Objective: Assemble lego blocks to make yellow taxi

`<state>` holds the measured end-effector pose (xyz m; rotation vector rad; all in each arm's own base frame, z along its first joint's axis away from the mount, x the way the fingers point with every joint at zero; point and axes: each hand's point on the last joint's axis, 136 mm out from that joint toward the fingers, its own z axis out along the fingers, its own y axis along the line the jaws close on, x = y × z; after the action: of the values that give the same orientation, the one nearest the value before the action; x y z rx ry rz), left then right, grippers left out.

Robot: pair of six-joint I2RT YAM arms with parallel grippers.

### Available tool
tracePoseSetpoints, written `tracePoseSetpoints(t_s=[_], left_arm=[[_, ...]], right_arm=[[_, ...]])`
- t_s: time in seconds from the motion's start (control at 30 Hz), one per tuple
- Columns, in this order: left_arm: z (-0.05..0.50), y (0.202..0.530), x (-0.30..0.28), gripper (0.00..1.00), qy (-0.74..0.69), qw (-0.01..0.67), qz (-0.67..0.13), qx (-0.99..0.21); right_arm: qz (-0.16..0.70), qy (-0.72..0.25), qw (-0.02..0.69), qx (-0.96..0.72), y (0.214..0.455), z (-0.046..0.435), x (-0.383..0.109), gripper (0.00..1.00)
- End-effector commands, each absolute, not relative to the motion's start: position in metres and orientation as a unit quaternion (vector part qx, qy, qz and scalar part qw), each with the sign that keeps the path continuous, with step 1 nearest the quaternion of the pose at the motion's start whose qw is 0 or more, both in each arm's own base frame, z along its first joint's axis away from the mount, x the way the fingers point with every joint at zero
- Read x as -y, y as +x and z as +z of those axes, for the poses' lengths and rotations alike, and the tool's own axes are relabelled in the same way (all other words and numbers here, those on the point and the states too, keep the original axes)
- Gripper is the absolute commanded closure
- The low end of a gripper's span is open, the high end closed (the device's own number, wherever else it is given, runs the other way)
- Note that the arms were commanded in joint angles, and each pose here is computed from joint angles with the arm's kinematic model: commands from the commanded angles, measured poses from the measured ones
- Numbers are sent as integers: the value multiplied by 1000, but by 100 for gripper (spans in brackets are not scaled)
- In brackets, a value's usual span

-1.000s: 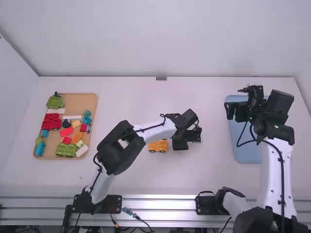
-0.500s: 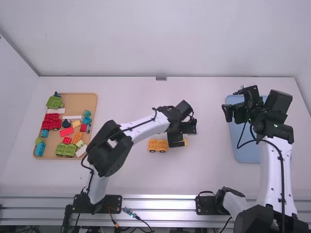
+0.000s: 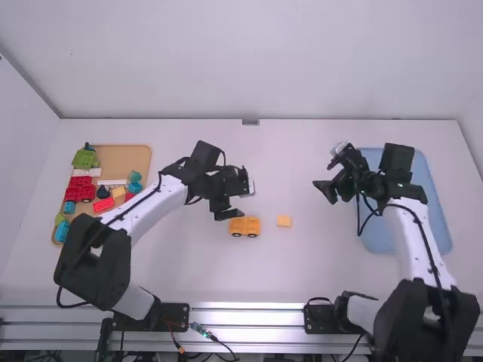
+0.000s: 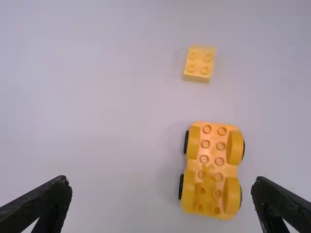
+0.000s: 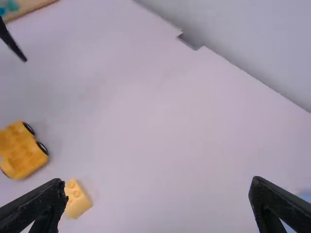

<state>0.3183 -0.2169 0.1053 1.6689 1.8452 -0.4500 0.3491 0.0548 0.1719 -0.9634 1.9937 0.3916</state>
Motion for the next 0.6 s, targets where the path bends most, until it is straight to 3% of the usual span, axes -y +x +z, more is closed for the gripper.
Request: tracePoseSetpoints(t_s=[0.0, 0.23, 0.57], left_arm=[[107, 310, 218, 1, 610, 321, -198, -697], [90, 313, 224, 1, 620, 365, -182, -671], [69, 285, 225, 1, 681, 366, -193, -605]], right_arm=[[131, -439, 424, -781, 358, 153, -62, 1], [165, -434, 382, -799, 360, 123, -86, 1], [181, -556, 364, -725, 340, 99, -134, 1]])
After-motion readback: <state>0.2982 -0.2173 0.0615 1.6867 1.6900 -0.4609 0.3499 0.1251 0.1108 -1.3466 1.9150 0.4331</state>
